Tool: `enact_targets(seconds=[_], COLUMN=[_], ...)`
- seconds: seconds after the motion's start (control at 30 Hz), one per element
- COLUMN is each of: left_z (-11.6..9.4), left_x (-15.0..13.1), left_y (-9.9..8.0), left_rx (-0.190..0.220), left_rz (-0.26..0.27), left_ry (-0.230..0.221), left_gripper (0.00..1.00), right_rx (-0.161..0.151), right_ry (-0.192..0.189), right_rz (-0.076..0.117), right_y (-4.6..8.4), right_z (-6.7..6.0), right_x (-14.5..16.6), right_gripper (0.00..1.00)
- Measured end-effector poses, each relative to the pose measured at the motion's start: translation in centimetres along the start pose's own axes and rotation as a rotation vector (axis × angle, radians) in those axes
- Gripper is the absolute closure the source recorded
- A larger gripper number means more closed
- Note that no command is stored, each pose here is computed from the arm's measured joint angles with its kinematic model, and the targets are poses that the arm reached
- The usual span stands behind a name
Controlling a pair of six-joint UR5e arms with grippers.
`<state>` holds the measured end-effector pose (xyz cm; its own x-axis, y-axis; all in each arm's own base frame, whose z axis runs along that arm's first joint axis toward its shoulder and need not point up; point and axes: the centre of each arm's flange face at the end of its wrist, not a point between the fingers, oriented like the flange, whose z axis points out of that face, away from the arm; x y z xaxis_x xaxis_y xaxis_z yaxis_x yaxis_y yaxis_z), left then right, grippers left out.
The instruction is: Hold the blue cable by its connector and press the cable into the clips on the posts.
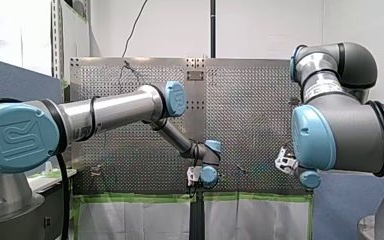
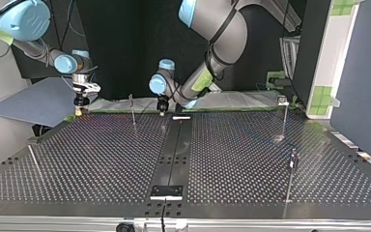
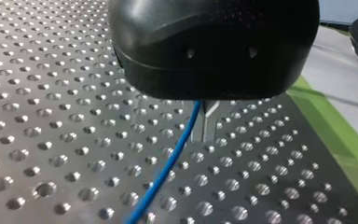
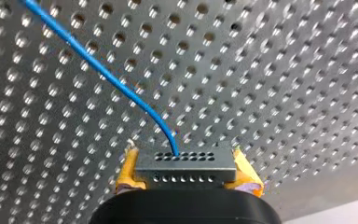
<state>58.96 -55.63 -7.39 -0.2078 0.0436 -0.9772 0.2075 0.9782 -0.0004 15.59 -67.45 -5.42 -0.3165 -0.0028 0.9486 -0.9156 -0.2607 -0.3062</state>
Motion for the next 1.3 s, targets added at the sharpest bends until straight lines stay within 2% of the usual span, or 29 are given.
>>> enact_targets(seconds=[0.13,0.27,0.5,0.77,1.0,1.03,1.07,1.1,1.13,1.17,1.2,1.23,1.3], left_z=[0.4,0.7,0.9,1.3,1.2,1.2,1.1,1.0,0.8,0.6,0.5,0.2,-0.2], left_x=[-0.6,-1.0,-1.5,-2.2,-2.3,-2.4,-2.5,-2.6,-2.7,-2.8,-2.9,-3.3,-4.0], left_y=[0.1,0.2,0.1,0.2,-0.3,-0.5,-0.6,-0.8,-0.9,-1.1,-1.3,-1.4,-1.6], left_rx=[-0.004,-0.005,0.003,0.003,0.023,0.031,0.038,0.045,0.055,0.064,0.070,0.073,0.072], left_rz=[-0.004,-0.008,-0.013,-0.020,-0.045,-0.043,-0.040,-0.038,-0.035,-0.033,-0.031,-0.030,-0.027], left_ry=[-0.006,-0.011,-0.019,-0.028,-0.031,-0.033,-0.033,-0.033,-0.032,-0.032,-0.033,-0.040,-0.051], left_gripper=[1.00,1.00,1.00,1.00,1.00,0.80,0.70,0.70,0.26,0.09,0.09,0.00,0.00], right_rx=[-0.017,-0.021,-0.015,-0.007,0.002,0.003,0.003,0.004,0.006,0.007,0.008,0.009,0.011], right_ry=[-0.016,-0.014,-0.005,-0.006,-0.009,-0.010,-0.011,-0.012,-0.013,-0.013,-0.014,-0.014,-0.016], right_rz=[-0.002,-0.006,-0.008,-0.001,-0.002,-0.002,-0.002,-0.002,-0.002,-0.002,-0.002,-0.002,-0.002], right_y=[0.5,0.8,0.9,0.9,0.7,0.7,0.7,0.6,0.6,0.5,0.5,0.4,0.4], right_z=[0.0,0.4,1.1,1.2,1.2,1.2,1.2,1.1,1.1,1.1,1.2,1.1,1.1], right_x=[-0.6,-0.5,-0.1,-0.1,-0.1,-0.1,-0.1,-0.2,-0.2,-0.2,-0.2,-0.2,-0.3], right_gripper=[1.00,1.00,1.00,1.00,1.00,1.00,1.00,1.00,1.00,1.00,1.00,1.00,1.00])
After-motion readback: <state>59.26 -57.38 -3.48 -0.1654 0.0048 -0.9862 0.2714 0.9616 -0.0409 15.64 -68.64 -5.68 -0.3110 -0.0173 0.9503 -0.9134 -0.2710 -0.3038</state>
